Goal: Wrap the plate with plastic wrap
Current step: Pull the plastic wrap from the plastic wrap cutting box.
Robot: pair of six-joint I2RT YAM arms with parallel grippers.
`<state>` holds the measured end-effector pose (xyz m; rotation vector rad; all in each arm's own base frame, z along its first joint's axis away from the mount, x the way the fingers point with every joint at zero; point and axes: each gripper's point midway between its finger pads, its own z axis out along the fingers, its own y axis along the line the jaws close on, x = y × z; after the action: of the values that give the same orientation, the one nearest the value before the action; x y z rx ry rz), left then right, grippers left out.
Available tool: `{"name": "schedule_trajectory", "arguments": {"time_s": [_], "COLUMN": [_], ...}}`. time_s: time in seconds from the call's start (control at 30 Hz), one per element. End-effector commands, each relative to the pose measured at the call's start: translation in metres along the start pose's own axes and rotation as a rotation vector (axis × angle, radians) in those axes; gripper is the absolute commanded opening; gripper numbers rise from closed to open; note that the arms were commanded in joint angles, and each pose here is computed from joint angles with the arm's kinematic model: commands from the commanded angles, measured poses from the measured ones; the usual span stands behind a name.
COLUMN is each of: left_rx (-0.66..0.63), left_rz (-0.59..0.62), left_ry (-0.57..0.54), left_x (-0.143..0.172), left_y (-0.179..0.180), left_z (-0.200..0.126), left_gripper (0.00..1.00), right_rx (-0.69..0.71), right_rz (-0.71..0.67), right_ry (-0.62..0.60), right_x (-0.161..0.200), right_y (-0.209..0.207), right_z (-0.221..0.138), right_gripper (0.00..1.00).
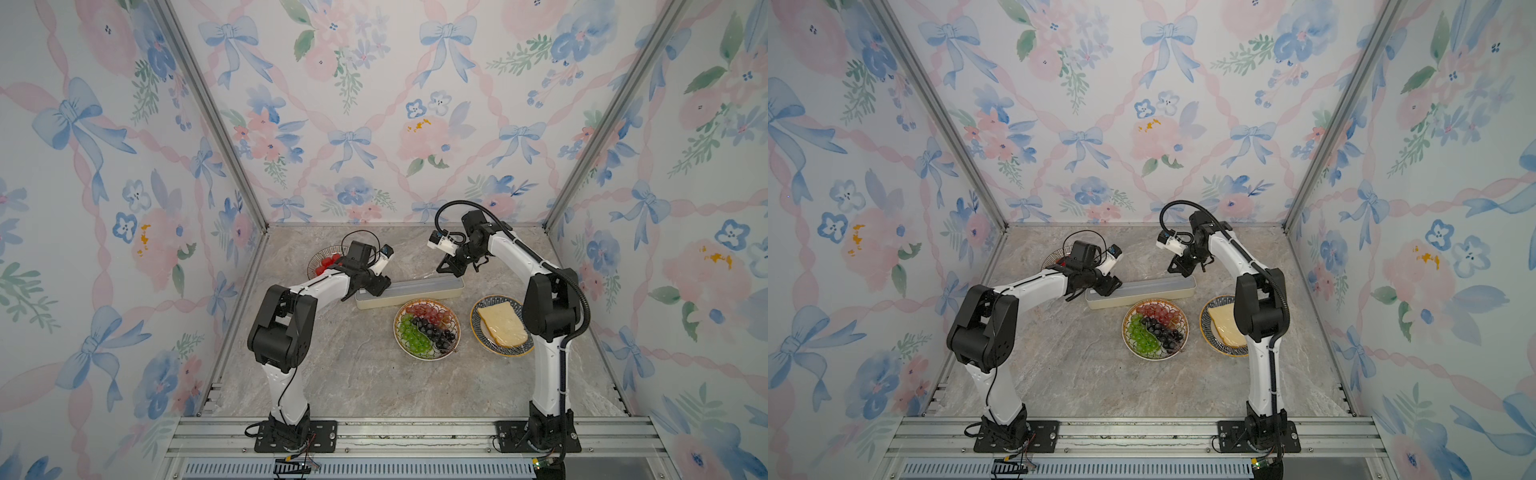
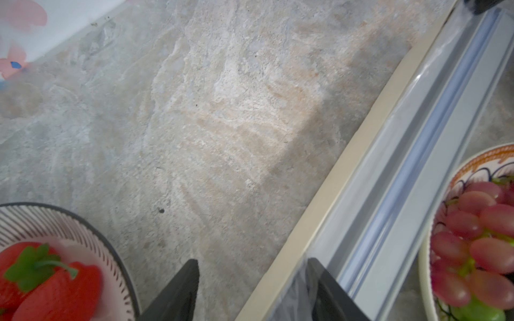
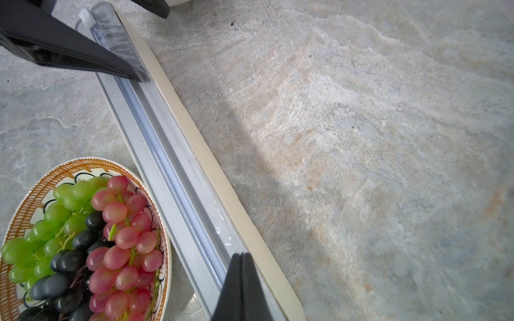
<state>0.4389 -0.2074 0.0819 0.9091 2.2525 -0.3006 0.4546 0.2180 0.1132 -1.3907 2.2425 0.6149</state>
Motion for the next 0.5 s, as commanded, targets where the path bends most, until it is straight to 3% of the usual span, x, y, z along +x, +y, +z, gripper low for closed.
{"name": "schedule_trajectory", "arguments": {"time_s": [0.0,0.1,0.23,0.47], "left_rx": [0.112,0.168,0.199,0.190], "left_rz": [0.015,0.019,0.031,0.096], "left_ry": [0.150,0.165,0.141,-0.010], "left_x": [0.048,0.053,0.044,-0.015], "left_y": [-0.024,-0.031,-0.032,-0.021], "left_z": [0.004,0.006,0.004,-0.028], "left_gripper": [0.56,0.38,0.03,0.00], "right_rx": [-0.003,-0.007,0.001,0.061], "right_rz": [-0.007,-0.011,-0.019,-0.018], "right_ry": [0.007,0.003,-0.011,-0.065], "right_x": [0.003,0.001,-0.004,-0.013], "right_y": [-0.001,0.000,0.001,-0.003], "right_z": [0.001,0.001,-0.001,-0.023], "right_gripper": [0.00,0.00,0.00,0.00]}}
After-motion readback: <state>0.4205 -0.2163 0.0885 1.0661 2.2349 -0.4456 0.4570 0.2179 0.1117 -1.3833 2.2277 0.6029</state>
